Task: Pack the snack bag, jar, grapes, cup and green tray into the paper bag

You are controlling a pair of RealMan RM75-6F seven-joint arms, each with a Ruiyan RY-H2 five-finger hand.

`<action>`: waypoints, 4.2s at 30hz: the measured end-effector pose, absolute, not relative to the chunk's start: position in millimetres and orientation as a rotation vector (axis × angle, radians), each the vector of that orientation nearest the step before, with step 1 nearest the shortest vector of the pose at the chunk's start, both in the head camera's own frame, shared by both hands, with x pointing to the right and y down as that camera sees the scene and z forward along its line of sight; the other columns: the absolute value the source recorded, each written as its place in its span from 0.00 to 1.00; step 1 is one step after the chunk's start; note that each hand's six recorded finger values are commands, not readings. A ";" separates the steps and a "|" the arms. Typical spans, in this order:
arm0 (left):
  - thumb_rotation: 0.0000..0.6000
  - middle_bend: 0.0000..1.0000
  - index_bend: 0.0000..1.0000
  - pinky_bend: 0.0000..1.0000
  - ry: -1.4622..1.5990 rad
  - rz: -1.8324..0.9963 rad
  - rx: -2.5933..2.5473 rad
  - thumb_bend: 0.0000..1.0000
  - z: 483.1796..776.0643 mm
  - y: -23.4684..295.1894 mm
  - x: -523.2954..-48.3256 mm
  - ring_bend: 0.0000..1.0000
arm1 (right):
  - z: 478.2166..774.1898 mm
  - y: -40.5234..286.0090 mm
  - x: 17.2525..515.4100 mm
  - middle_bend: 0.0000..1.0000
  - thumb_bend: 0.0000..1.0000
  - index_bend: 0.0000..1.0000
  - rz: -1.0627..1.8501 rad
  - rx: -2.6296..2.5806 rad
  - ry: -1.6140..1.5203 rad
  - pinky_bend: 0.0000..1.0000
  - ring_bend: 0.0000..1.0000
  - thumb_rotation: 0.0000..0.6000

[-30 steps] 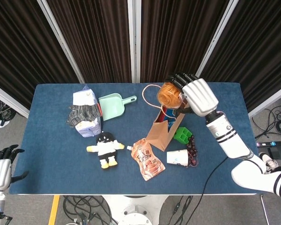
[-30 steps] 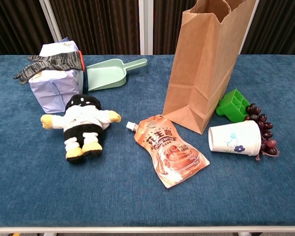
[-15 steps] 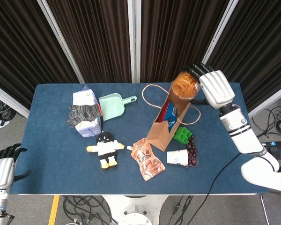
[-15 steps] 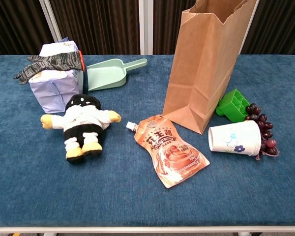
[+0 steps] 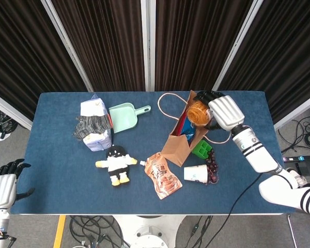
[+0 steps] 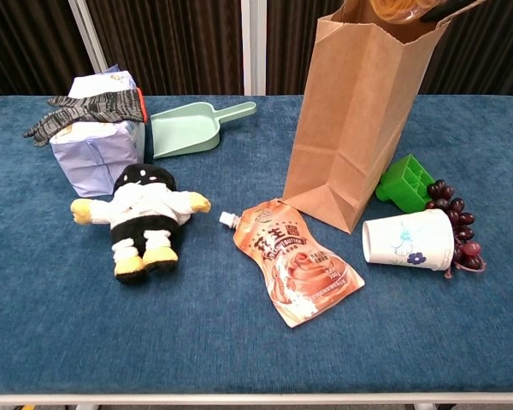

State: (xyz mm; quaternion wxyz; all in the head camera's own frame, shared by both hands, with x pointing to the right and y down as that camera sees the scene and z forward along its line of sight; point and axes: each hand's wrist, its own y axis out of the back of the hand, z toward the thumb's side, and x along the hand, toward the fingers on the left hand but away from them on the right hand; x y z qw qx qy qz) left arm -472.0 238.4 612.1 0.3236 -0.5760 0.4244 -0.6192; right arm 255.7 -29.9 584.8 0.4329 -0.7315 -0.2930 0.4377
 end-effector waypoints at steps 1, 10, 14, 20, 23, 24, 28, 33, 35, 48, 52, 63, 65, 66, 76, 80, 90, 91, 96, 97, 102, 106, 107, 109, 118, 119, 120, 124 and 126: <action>1.00 0.29 0.37 0.22 1.114 -1.626 -1.511 0.12 612.3 238.6 -472.3 0.21 | 585.9 -29.4 255.7 0.29 0.24 0.27 1.095 -1.825 -0.724 0.24 0.10 1.00; 1.00 0.29 0.37 0.22 1.120 -1.633 -1.513 0.12 613.9 240.1 -474.1 0.21 | 587.0 -29.6 252.4 0.19 0.24 0.12 1.095 -1.832 -0.719 0.20 0.04 1.00; 1.00 0.29 0.37 0.22 1.120 -1.632 -1.516 0.12 614.8 240.8 -474.1 0.21 | 587.2 -28.3 252.4 0.15 0.24 0.07 1.101 -1.832 -0.707 0.17 0.02 1.00; 1.00 0.29 0.37 0.22 1.121 -1.631 -1.514 0.12 615.3 240.6 -474.6 0.21 | 587.4 -26.1 253.1 0.07 0.10 0.00 1.110 -1.833 -0.696 0.10 0.00 1.00; 1.00 0.29 0.37 0.22 1.122 -1.631 -1.514 0.12 615.5 240.2 -474.8 0.21 | 586.3 -25.9 253.0 0.06 0.04 0.00 1.106 -1.833 -0.701 0.08 0.00 1.00; 1.00 0.29 0.37 0.22 1.122 -1.631 -1.513 0.12 615.6 240.7 -474.9 0.21 | 585.5 -26.0 252.9 0.05 0.02 0.00 1.102 -1.832 -0.705 0.08 0.00 1.00; 1.00 0.29 0.37 0.22 1.123 -1.631 -1.512 0.11 615.4 240.8 -474.9 0.21 | 580.5 -26.6 252.4 0.07 0.04 0.00 1.077 -1.837 -0.732 0.07 0.00 1.00; 1.00 0.29 0.37 0.22 1.121 -1.631 -1.511 0.12 615.6 240.1 -475.0 0.21 | 560.4 -27.7 260.9 0.22 0.15 0.06 0.990 -1.825 -0.860 0.18 0.07 1.00; 1.00 0.29 0.37 0.22 1.120 -1.630 -1.512 0.11 615.9 239.0 -474.9 0.21 | 550.3 -26.7 271.1 0.27 0.16 0.12 0.959 -1.809 -0.923 0.25 0.14 1.00; 1.00 0.29 0.37 0.22 1.110 -1.609 -1.528 0.11 619.3 234.4 -469.3 0.21 | 533.6 29.1 396.9 0.41 0.17 0.29 1.292 -1.693 -0.932 0.35 0.24 1.00; 1.00 0.29 0.37 0.22 1.109 -1.605 -1.533 0.11 620.0 234.4 -467.9 0.21 | 550.8 55.2 402.0 0.40 0.15 0.30 1.352 -1.764 -0.840 0.35 0.23 1.00; 1.00 0.29 0.37 0.22 1.119 -1.610 -1.531 0.11 616.8 239.6 -468.7 0.21 | 633.3 119.3 368.1 0.26 0.07 0.22 1.376 -1.857 -0.473 0.26 0.07 1.00; 1.00 0.29 0.37 0.22 1.118 -1.611 -1.533 0.11 616.6 240.6 -468.7 0.21 | 646.4 126.1 362.4 0.24 0.07 0.21 1.373 -1.853 -0.430 0.23 0.03 1.00; 1.00 0.29 0.37 0.22 1.120 -1.611 -1.532 0.11 616.4 241.3 -468.7 0.21 | 654.9 129.9 359.2 0.24 0.07 0.21 1.372 -1.850 -0.407 0.22 0.02 1.00; 1.00 0.29 0.37 0.22 1.129 -1.619 -1.530 0.11 615.8 244.1 -470.6 0.21 | 701.8 145.9 344.6 0.25 0.09 0.21 1.328 -1.800 -0.360 0.17 0.01 1.00; 1.00 0.29 0.37 0.22 1.131 -1.622 -1.529 0.12 615.8 245.2 -471.7 0.21 | 707.7 148.6 340.1 0.25 0.09 0.21 1.281 -1.775 -0.385 0.15 0.00 1.00; 1.00 0.29 0.37 0.22 1.136 -1.618 -1.536 0.11 617.0 245.7 -472.1 0.21 | 721.6 166.2 342.0 0.26 0.10 0.21 1.245 -1.768 -0.378 0.12 0.00 1.00; 1.00 0.29 0.37 0.22 1.137 -1.618 -1.535 0.12 617.0 245.7 -472.4 0.21 | 722.7 167.7 342.7 0.26 0.10 0.22 1.245 -1.764 -0.372 0.12 0.00 1.00; 1.00 0.29 0.37 0.22 1.138 -1.620 -1.537 0.12 617.5 246.9 -473.3 0.21 | 725.0 175.2 345.3 0.31 0.12 0.30 1.246 -1.760 -0.362 0.12 0.00 1.00; 1.00 0.29 0.37 0.22 1.138 -1.620 -1.538 0.12 617.7 246.9 -473.2 0.21 | 724.8 175.3 345.2 0.32 0.12 0.31 1.244 -1.760 -0.365 0.12 0.00 1.00; 1.00 0.29 0.37 0.22 1.140 -1.614 -1.537 0.12 617.2 245.9 -473.0 0.21 | 726.1 174.5 342.6 0.32 0.14 0.33 1.228 -1.752 -0.388 0.12 0.00 1.00; 1.00 0.29 0.37 0.22 1.144 -1.620 -1.534 0.11 616.8 247.4 -474.9 0.21 | 729.1 174.5 339.5 0.36 0.20 0.38 1.219 -1.746 -0.396 0.12 0.03 1.00; 1.00 0.29 0.37 0.22 1.145 -1.620 -1.533 0.12 616.7 247.7 -475.2 0.21 | 729.9 174.4 339.0 0.38 0.22 0.41 1.218 -1.743 -0.399 0.12 0.05 1.00; 1.00 0.29 0.37 0.22 1.146 -1.621 -1.535 0.11 616.8 248.3 -475.4 0.21 | 730.7 173.8 337.3 0.46 0.27 0.50 1.211 -1.737 -0.410 0.15 0.11 1.00; 1.00 0.29 0.37 0.22 1.149 -1.613 -1.544 0.11 615.8 248.3 -474.6 0.21 | 721.1 165.4 334.3 0.61 0.37 0.70 1.146 -1.741 -0.529 0.25 0.26 1.00; 1.00 0.29 0.37 0.22 1.149 -1.613 -1.544 0.12 615.8 248.1 -474.4 0.21 | 718.8 164.0 334.5 0.61 0.37 0.70 1.138 -1.742 -0.542 0.25 0.26 1.00; 1.00 0.29 0.37 0.22 1.147 -1.612 -1.544 0.11 615.7 247.8 -474.1 0.21 | 714.7 161.7 334.8 0.61 0.37 0.70 1.125 -1.739 -0.559 0.25 0.26 1.00; 1.00 0.29 0.37 0.22 1.142 -1.608 -1.544 0.12 615.1 246.4 -473.0 0.21 | 697.7 153.0 336.4 0.61 0.37 0.70 1.082 -1.735 -0.612 0.25 0.26 1.00; 1.00 0.29 0.37 0.22 1.142 -1.608 -1.543 0.11 614.8 245.8 -472.9 0.21 | 686.2 147.3 337.2 0.61 0.37 0.70 1.059 -1.734 -0.642 0.25 0.26 1.00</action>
